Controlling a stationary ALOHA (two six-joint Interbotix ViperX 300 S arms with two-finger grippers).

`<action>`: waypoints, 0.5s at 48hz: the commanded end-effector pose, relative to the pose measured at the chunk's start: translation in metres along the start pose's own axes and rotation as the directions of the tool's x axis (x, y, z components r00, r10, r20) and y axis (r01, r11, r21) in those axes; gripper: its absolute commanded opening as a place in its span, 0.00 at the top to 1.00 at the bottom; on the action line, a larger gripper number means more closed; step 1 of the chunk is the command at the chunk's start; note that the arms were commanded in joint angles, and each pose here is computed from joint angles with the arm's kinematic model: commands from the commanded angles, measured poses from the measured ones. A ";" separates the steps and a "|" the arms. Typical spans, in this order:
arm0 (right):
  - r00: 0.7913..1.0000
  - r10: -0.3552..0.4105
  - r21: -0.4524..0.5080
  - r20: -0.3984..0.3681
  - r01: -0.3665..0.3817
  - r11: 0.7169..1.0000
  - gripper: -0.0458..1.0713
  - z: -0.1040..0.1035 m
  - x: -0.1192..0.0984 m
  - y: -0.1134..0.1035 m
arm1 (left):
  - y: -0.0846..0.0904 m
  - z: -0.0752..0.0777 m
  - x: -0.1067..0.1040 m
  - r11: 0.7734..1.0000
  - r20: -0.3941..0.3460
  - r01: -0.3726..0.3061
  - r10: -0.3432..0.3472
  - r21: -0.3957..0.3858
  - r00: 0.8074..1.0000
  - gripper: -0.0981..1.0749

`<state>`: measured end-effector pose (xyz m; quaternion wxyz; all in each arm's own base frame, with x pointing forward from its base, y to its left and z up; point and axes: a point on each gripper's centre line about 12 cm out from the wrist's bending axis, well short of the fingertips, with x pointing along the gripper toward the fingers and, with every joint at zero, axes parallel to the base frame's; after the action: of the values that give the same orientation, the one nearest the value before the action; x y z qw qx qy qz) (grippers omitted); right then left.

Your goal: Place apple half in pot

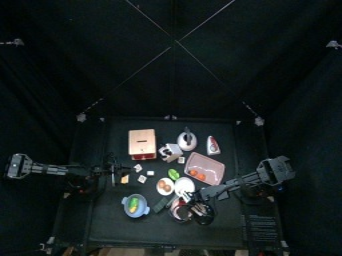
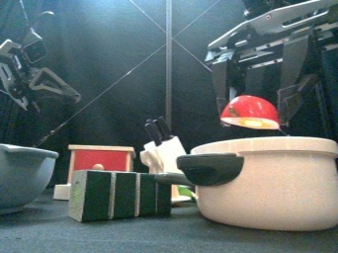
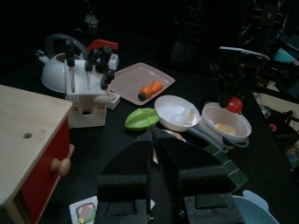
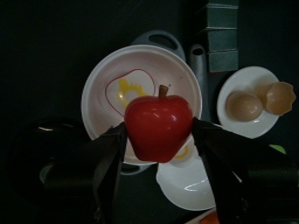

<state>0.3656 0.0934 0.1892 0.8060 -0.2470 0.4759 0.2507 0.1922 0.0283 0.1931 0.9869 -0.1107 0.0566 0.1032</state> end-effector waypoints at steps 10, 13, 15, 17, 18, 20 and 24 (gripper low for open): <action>0.990 0.082 0.007 0.114 -0.083 0.997 0.41 0.008 -0.015 -0.008 | -0.001 0.004 0.002 1.000 0.015 0.001 -0.001 -0.001 1.000 0.49; 0.991 0.084 -0.020 0.108 -0.082 0.996 0.41 0.007 -0.010 -0.006 | -0.001 0.004 0.002 1.000 0.014 0.000 0.000 -0.004 1.000 0.49; 0.991 0.083 -0.026 0.103 -0.081 0.996 0.41 0.007 -0.007 -0.007 | -0.001 0.004 0.002 1.000 0.012 -0.001 0.001 -0.006 1.000 0.49; 0.992 0.080 -0.031 0.100 -0.078 0.997 0.41 0.006 -0.004 -0.007 | 0.000 0.004 0.002 1.000 0.009 -0.002 0.002 -0.007 1.000 0.49; 0.992 0.078 -0.033 0.097 -0.075 0.997 0.41 0.006 -0.002 -0.008 | -0.001 0.003 0.002 1.000 0.006 -0.001 0.001 -0.007 1.000 0.49; 0.994 0.069 -0.041 0.091 -0.065 0.997 0.41 0.004 0.002 -0.009 | 0.000 0.002 0.001 1.000 0.000 -0.003 0.003 -0.008 1.000 0.49; 0.996 0.065 -0.059 0.068 -0.061 0.996 0.41 0.001 0.008 -0.009 | 0.000 0.002 0.001 1.000 -0.006 -0.004 0.004 -0.009 1.000 0.49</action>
<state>0.3726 0.0894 0.1785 0.8035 -0.2331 0.4579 0.3007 0.1917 0.0280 0.1909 0.9858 -0.1154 0.0641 0.1038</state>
